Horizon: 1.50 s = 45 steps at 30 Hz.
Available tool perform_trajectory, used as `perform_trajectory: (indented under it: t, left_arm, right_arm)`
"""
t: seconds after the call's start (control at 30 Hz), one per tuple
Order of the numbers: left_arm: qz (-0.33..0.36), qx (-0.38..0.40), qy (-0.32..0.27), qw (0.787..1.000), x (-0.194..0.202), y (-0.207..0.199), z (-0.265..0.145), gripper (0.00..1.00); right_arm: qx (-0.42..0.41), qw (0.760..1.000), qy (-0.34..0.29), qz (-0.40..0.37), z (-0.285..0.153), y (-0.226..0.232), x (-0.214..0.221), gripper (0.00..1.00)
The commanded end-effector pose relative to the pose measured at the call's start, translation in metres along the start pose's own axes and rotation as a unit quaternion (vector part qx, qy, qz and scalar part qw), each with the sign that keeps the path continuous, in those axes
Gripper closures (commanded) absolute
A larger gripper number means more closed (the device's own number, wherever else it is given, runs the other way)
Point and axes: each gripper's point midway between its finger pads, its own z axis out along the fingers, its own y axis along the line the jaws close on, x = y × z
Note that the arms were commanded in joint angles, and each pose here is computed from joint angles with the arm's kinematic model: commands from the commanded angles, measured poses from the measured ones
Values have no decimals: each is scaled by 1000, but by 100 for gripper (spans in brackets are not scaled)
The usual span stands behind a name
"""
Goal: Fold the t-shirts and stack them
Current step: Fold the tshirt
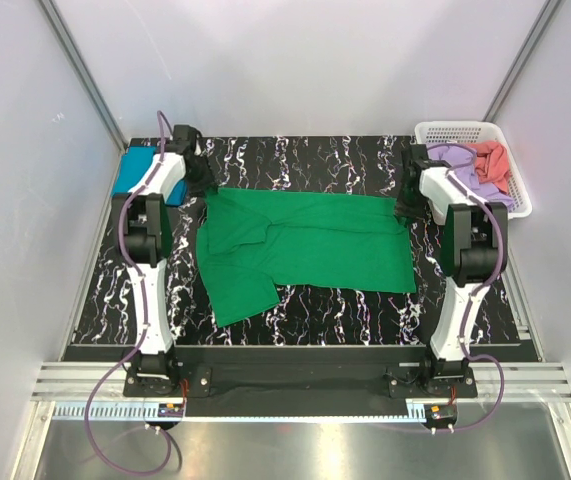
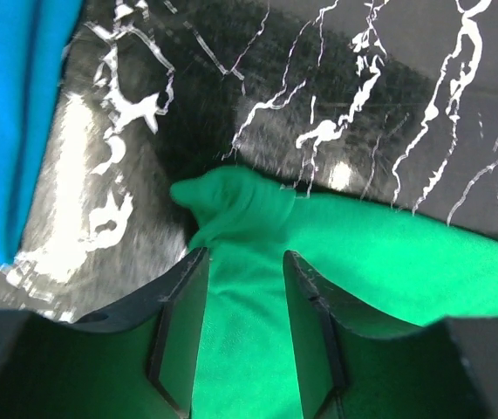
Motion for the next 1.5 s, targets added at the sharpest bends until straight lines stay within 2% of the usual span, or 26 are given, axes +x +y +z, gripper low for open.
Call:
perform_trajectory:
  t: [0.0,0.17,0.2,0.23,0.3,0.37,0.43,0.47,0.53,0.57,0.6,0.63,0.67,0.73,0.77,0.83,0.93,1.03,1.07,1.1,1.13,1.17,1.27,1.47]
  left_arm:
    - [-1,23,-65,998,-39,-21,-81,54]
    - [14,15,-52,998,-4,-16,-122,52]
    - [23,25,-66,997,0,-18,-145,52]
    - [22,3,-32,999,29,-2,-138,51]
    - [18,-3,-15,1000,55,8,-147,51]
    - [15,6,11,1000,99,20,-159,50]
    - [16,13,38,999,147,32,-175,48]
    - [13,7,42,999,159,39,-179,46]
    - [4,14,27,1000,178,45,-198,41]
    - [-11,21,45,999,199,48,-199,40]
    - [-16,30,50,998,209,48,-201,36]
    - [-24,40,54,997,217,47,-203,35]
    - [-30,58,41,997,221,44,-209,33]
    - [-52,79,73,993,251,45,-201,31]
    - [-64,97,74,990,257,39,-201,31]
    - [-60,83,77,992,263,40,-198,27]
    - [-102,49,97,989,278,46,-192,27]
    - [-171,41,127,976,307,52,-175,28]
    - [-204,48,136,968,315,50,-172,33]
    - [-217,55,136,965,320,49,-169,35]
    - [-226,74,113,965,315,46,-167,37]
    - [-246,64,118,960,327,53,-161,37]
    - [-252,40,85,963,329,68,-157,39]
    - [-267,8,77,961,341,77,-159,44]
  right_arm:
    - [-26,999,-27,24,-57,-3,-9,72]
    - [-44,999,-13,29,-51,4,-1,72]
    - [-57,998,-18,26,-45,9,-2,72]
    - [-62,998,-16,25,-41,11,0,72]
    - [-46,999,1,18,-28,6,7,72]
    - [-43,999,18,23,-20,0,13,71]
    - [-31,998,37,34,-21,-10,22,71]
    - [-33,998,28,35,-33,-13,20,70]
    - [-28,998,34,38,-50,-19,27,66]
    - [-39,998,23,43,-69,-19,24,64]
    - [-39,997,39,52,-79,-21,36,61]
    - [-45,996,46,63,-86,-22,43,52]
    - [-65,994,44,73,-102,-19,49,49]
    - [-66,990,85,93,-102,-25,86,39]
    - [-60,988,94,105,-104,-33,108,38]
    - [-61,987,86,120,-103,-38,121,36]
    - [-76,981,100,150,-101,-37,142,37]
    - [-86,975,106,178,-98,-31,147,39]
    - [-88,973,103,185,-98,-30,146,42]
    - [-88,974,100,186,-98,-30,144,43]
    - [-87,974,97,185,-99,-30,142,43]
    - [-81,975,92,183,-99,-33,140,45]
    - [-82,978,84,174,-102,-34,136,49]
    - [-75,979,81,169,-97,-38,142,54]
